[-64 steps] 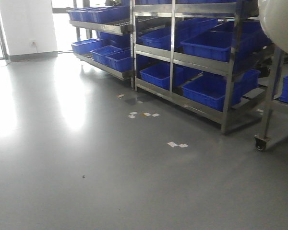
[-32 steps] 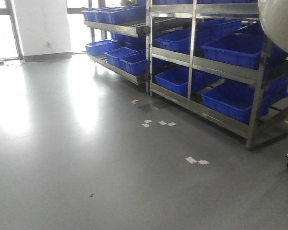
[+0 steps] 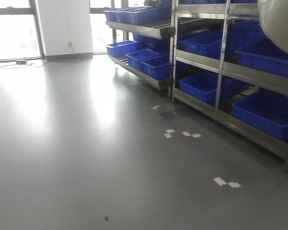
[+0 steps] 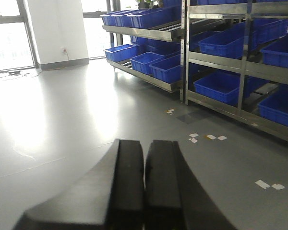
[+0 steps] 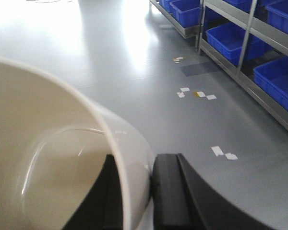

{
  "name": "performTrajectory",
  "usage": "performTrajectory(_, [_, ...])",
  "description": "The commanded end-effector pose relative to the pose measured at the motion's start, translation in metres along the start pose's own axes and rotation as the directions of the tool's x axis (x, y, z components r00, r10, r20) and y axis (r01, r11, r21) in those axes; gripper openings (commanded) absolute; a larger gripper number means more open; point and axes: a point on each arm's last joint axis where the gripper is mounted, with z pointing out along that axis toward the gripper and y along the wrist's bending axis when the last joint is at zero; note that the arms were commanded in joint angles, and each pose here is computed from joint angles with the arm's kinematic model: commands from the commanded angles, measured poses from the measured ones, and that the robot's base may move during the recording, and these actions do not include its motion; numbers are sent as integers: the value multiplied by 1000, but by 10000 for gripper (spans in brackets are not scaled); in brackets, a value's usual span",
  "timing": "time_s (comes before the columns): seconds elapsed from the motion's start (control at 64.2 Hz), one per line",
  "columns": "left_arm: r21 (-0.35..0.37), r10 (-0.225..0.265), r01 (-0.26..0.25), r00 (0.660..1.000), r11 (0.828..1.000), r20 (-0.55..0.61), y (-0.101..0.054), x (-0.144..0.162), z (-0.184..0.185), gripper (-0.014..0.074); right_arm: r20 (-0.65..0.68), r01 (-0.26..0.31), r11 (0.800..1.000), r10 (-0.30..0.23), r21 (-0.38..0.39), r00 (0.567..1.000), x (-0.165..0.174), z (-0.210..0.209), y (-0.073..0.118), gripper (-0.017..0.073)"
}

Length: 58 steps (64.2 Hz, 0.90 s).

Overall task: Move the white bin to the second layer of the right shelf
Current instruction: 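Drive onward past the crate racks toward the windows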

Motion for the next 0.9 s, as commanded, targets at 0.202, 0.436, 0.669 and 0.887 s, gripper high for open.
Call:
performTrajectory(0.202, [-4,-9,9,998,1000,61,0,4,0,85,128,8,1000,-5,-20,992,-18,-5,2,57])
performTrajectory(0.436, [-4,-9,9,998,1000,61,0,4,0,85,128,8,1000,-5,-20,992,-18,-5,2,57])
performTrajectory(0.669, [-4,-9,9,998,1000,61,0,4,0,85,128,8,1000,-5,-20,992,-18,-5,2,57])
performTrajectory(0.887, [-4,-9,9,998,1000,61,0,4,0,85,128,8,1000,-5,-20,992,-18,-5,2,57])
